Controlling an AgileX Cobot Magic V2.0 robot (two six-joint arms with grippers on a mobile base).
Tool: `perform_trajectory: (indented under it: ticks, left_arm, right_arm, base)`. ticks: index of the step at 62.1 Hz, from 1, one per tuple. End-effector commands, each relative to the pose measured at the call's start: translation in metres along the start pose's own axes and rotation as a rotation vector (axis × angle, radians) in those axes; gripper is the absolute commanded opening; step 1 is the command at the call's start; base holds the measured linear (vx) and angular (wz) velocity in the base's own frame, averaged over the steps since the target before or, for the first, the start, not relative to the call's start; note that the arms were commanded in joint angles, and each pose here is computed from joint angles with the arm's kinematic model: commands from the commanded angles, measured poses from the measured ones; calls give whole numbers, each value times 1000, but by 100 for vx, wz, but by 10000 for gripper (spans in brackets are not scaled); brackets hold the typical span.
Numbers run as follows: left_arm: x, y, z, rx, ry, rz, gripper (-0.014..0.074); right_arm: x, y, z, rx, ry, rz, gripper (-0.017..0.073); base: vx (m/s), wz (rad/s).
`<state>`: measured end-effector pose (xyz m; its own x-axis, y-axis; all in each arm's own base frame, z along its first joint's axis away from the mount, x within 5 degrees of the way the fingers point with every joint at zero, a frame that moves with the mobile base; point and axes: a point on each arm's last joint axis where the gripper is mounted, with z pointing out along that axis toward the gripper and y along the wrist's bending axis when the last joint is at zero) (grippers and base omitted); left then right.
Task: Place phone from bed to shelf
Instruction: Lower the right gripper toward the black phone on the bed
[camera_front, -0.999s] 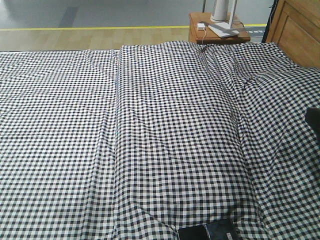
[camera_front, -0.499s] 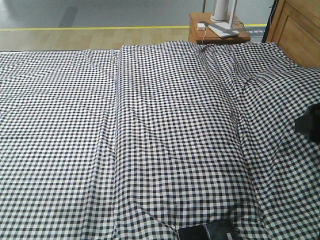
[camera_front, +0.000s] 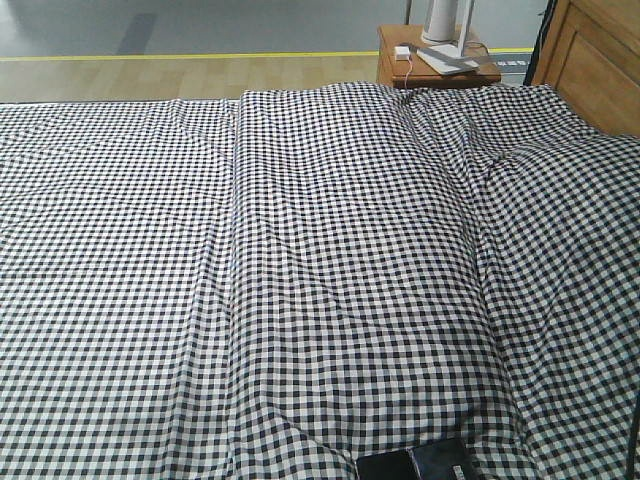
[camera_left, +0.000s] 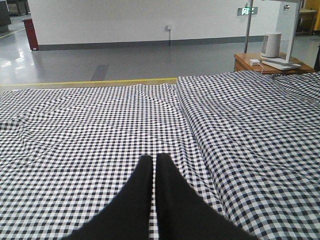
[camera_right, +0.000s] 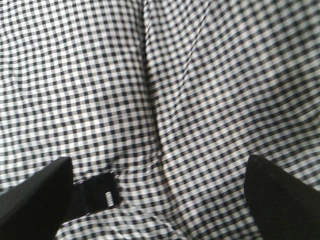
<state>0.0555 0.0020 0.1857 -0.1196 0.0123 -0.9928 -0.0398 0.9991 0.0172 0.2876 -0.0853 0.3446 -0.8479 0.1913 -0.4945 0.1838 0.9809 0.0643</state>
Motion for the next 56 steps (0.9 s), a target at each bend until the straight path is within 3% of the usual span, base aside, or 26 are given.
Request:
perform_trajectory:
  ticks: [1, 8, 21, 40, 56]
  left_arm:
    - [-4, 0, 0, 5, -71, -9, 1]
    - [-4, 0, 0, 5, -71, -9, 1]
    - [-4, 0, 0, 5, -71, -9, 1]
    - [-4, 0, 0, 5, -71, -9, 1]
    - [-4, 0, 0, 5, -71, -9, 1]
  right_arm:
    - [-11, -18, 6, -72, -45, 34, 640]
    - [-11, -40, 40, -152, 23, 99, 635]
    - [-3, -61, 108, -234, 169, 117, 627]
    - [23, -67, 195, -377, 366, 153, 612]
    - [56, -59, 261, -596, 474, 146, 599]
  base:
    - [0, 0]
    - [0, 0]
    - [0, 0]
    - [0, 0]
    - [0, 0]
